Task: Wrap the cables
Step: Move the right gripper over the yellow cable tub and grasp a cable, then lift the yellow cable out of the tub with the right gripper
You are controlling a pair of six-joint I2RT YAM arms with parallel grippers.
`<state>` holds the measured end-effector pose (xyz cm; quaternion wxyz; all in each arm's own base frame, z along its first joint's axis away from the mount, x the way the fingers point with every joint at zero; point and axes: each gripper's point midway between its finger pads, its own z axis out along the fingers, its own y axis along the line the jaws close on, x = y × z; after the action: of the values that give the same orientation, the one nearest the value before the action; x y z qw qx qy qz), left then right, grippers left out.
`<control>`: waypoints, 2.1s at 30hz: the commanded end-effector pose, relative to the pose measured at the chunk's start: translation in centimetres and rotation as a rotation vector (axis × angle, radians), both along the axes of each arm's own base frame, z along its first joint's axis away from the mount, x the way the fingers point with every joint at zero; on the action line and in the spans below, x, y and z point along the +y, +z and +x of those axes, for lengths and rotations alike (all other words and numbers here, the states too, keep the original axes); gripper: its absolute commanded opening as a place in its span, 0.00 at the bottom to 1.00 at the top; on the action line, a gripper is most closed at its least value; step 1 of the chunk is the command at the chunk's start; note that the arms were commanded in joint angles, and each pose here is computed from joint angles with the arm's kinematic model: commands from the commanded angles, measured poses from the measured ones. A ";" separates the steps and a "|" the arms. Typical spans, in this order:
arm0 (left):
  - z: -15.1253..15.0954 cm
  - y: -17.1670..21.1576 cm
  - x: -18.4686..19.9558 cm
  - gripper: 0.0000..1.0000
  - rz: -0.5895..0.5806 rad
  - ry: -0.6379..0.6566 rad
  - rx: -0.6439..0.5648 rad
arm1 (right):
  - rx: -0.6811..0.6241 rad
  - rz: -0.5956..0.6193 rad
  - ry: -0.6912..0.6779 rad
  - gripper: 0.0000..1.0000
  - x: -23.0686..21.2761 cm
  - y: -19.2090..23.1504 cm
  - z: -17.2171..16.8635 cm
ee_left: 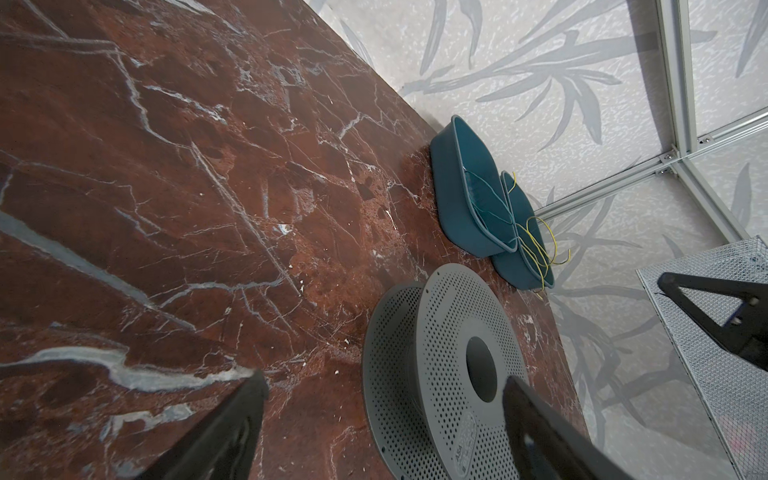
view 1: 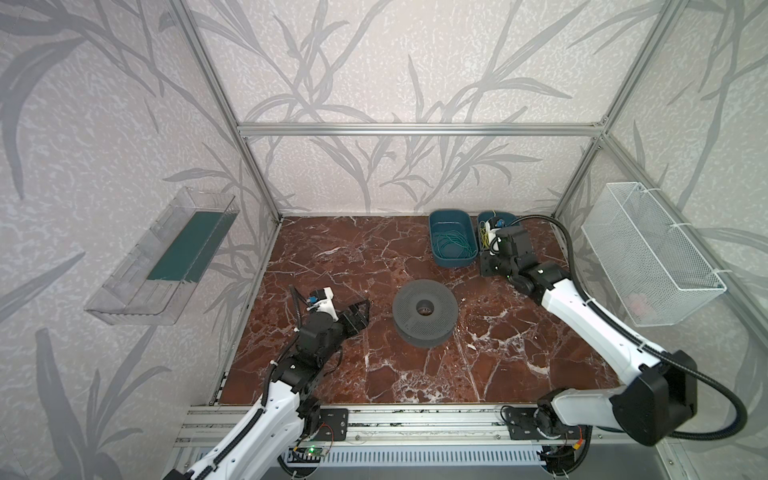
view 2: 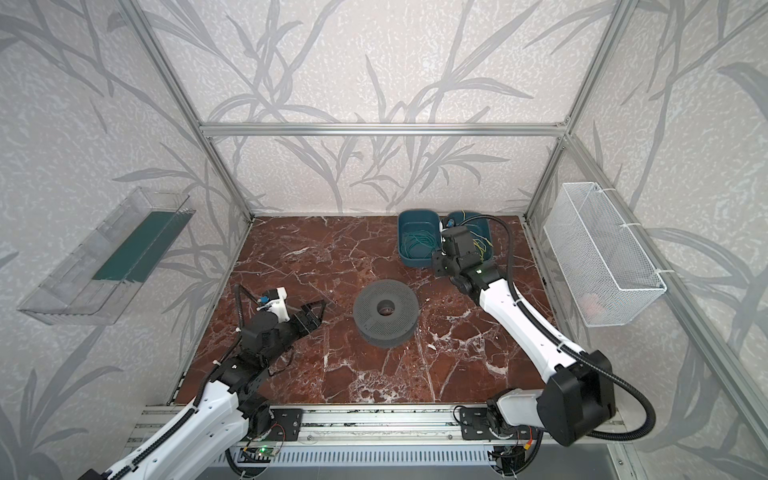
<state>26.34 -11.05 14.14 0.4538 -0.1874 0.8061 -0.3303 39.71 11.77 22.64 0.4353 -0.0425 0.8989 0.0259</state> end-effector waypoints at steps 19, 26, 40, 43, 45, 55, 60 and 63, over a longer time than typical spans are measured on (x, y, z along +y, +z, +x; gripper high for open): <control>1.3 1.2 -1.5 0.90 0.012 -0.052 0.031 | 0.211 -0.358 -0.240 0.49 -8.8 -8.3 13.3; 2.2 1.3 -2.1 0.90 0.014 -0.068 0.033 | 0.221 -0.447 -0.208 0.49 -9.4 -9.4 14.7; 3.2 1.2 -3.1 0.89 0.014 -0.097 0.060 | 0.225 -0.516 -0.226 0.20 -10.7 -9.8 15.4; 3.3 1.5 -3.1 0.89 0.012 -0.099 0.055 | 0.202 -0.511 -0.244 0.17 -10.8 -8.8 15.4; 3.3 1.7 -3.2 0.89 0.001 -0.102 0.048 | 0.189 -0.502 -0.261 0.14 -11.0 -8.3 15.2; 2.9 2.8 -3.3 0.88 -0.010 -0.113 0.022 | 0.096 -0.464 -0.331 0.00 -11.4 -4.9 14.8; 2.8 3.4 -4.0 0.88 -0.025 -0.150 0.016 | 0.028 -0.436 -0.358 0.00 -11.4 -1.4 14.3; 2.9 3.4 -4.2 0.88 -0.028 -0.155 0.018 | -0.007 -0.415 -0.360 0.00 -11.3 0.8 13.8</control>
<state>28.95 -14.64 16.02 0.4081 -0.1470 0.8255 -0.3612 54.03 0.64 18.97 0.3737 0.0019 0.8952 -0.2427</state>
